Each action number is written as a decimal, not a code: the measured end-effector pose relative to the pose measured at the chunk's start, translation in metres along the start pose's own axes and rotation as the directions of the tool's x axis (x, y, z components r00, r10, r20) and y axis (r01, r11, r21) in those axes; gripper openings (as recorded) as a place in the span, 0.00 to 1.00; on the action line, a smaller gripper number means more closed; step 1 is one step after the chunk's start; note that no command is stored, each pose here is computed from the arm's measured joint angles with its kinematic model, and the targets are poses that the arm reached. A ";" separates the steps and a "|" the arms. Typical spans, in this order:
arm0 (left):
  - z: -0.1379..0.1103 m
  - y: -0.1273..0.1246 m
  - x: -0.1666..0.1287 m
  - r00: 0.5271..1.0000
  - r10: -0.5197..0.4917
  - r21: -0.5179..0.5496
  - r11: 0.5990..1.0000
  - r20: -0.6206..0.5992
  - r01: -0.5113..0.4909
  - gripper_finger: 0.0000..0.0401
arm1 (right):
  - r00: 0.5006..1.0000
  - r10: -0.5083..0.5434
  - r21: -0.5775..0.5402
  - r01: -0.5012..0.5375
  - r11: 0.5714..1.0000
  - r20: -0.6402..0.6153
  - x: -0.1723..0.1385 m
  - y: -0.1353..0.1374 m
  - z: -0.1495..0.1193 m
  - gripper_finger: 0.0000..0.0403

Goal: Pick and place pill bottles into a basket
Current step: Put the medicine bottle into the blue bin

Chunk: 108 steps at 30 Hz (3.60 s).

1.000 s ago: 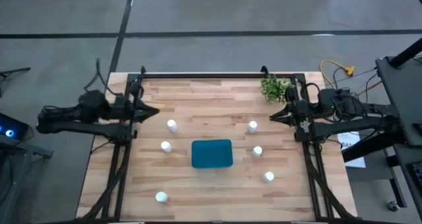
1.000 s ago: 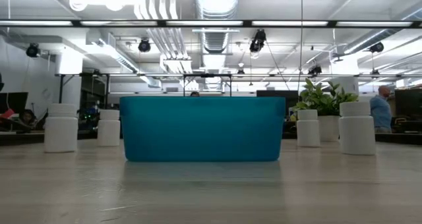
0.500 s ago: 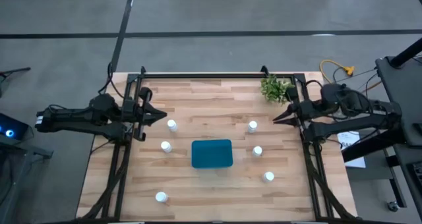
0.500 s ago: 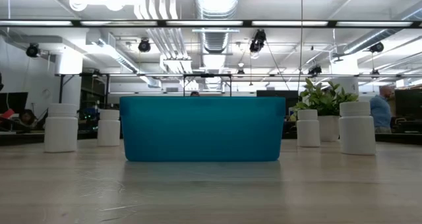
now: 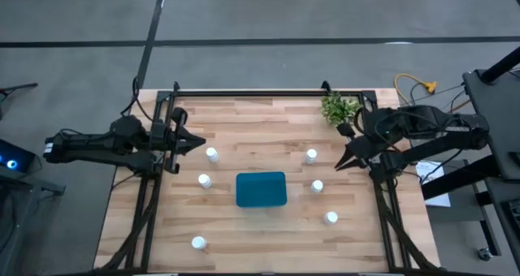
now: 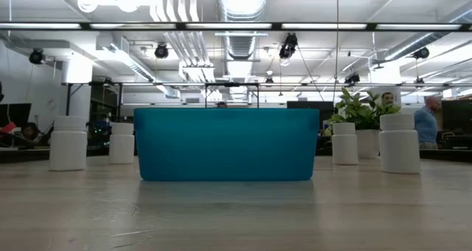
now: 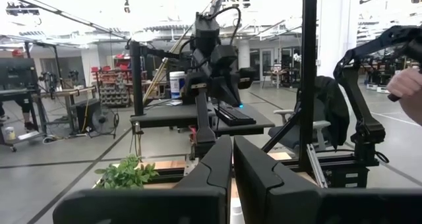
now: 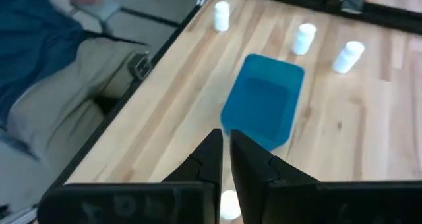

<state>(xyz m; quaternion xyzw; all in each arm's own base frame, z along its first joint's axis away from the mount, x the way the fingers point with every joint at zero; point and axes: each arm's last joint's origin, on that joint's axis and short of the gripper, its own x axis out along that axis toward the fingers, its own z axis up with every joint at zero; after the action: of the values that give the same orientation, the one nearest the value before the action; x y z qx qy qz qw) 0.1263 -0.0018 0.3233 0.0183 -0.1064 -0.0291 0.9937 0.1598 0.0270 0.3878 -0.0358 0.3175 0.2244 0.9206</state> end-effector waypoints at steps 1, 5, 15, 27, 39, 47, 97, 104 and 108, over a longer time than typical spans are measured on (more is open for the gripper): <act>0.000 0.000 0.000 1.000 0.000 0.000 1.000 0.001 0.000 0.00 | 1.000 0.011 0.000 -0.011 1.000 -0.014 0.001 0.001 0.003 0.06; 0.000 0.000 0.000 1.000 0.000 -0.001 1.000 0.001 0.000 0.00 | 0.997 0.041 0.017 -0.040 0.999 -0.059 0.004 0.005 0.013 0.06; 0.001 0.000 -0.001 1.000 0.000 -0.001 1.000 0.008 0.000 0.00 | 0.985 -0.002 0.000 0.002 1.000 -0.171 0.024 0.009 0.027 0.06; 0.001 0.000 -0.001 1.000 0.000 -0.024 1.000 0.009 0.000 0.00 | 0.939 -0.038 -0.079 0.012 0.997 -0.342 0.068 0.026 0.026 0.06; 0.001 0.000 -0.001 1.000 0.000 -0.024 1.000 0.008 0.000 0.00 | 0.895 -0.050 -0.005 0.053 0.999 -0.444 0.090 0.043 0.021 0.06; 0.001 0.000 -0.001 1.000 0.001 -0.024 1.000 0.011 0.000 0.00 | 0.854 -0.071 0.026 0.099 0.995 -0.516 0.105 0.044 0.017 0.06; -0.035 -0.005 -0.067 0.995 0.018 0.007 1.000 0.097 -0.019 0.00 | 0.767 -0.239 -0.008 0.292 0.956 -0.596 0.126 0.017 -0.025 0.44; -0.035 -0.005 -0.068 0.995 0.018 0.007 1.000 0.103 -0.018 0.00 | 0.789 -0.242 -0.043 0.265 0.963 -0.564 0.138 0.015 -0.031 0.51; -0.035 -0.005 -0.068 0.995 0.018 0.006 1.000 0.102 -0.019 0.00 | 0.785 -0.242 -0.051 0.260 0.964 -0.571 0.142 0.013 -0.037 0.51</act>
<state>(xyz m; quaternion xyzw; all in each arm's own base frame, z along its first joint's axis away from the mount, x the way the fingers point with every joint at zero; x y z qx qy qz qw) 0.0675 -0.0014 0.2748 0.0195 -0.1573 -0.0204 0.9872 0.2323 0.0867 0.2736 -0.1293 0.5747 0.0740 0.8047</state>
